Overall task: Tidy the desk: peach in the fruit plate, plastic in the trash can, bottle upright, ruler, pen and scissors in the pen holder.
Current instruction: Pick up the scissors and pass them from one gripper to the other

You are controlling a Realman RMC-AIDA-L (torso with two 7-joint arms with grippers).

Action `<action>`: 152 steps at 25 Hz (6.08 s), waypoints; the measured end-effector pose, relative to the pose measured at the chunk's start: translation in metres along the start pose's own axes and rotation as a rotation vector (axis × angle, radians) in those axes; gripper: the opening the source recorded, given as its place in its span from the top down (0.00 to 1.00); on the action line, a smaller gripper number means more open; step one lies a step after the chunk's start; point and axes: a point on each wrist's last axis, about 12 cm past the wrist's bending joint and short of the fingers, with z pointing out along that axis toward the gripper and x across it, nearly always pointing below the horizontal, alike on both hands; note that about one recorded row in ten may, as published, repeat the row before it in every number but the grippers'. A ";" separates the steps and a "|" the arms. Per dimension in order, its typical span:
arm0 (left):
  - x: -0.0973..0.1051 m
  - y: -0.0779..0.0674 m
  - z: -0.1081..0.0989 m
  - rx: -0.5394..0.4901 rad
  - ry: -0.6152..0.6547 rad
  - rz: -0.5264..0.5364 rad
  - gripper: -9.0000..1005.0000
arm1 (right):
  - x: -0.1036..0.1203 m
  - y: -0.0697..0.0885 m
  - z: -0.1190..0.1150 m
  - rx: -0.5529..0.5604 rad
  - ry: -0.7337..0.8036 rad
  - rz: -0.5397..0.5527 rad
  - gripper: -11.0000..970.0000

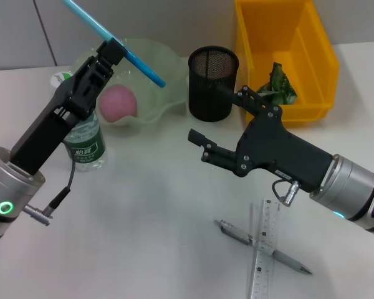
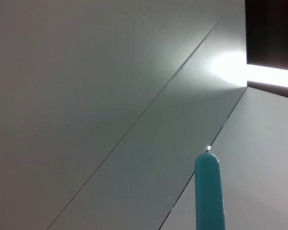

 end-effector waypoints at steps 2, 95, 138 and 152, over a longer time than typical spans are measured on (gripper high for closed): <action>0.000 0.000 0.000 -0.004 -0.004 -0.014 0.75 | -0.002 0.000 0.003 -0.003 -0.016 -0.016 0.16; 0.035 -0.020 -0.009 -0.053 -0.022 -0.207 0.75 | -0.017 0.017 0.043 -0.038 -0.156 -0.245 0.25; 0.035 -0.020 -0.009 -0.052 -0.015 -0.201 0.76 | -0.015 0.016 0.047 -0.044 -0.139 -0.246 0.82; 0.035 -0.020 -0.009 -0.048 -0.017 -0.202 0.75 | -0.015 0.017 0.047 -0.050 -0.137 -0.241 0.89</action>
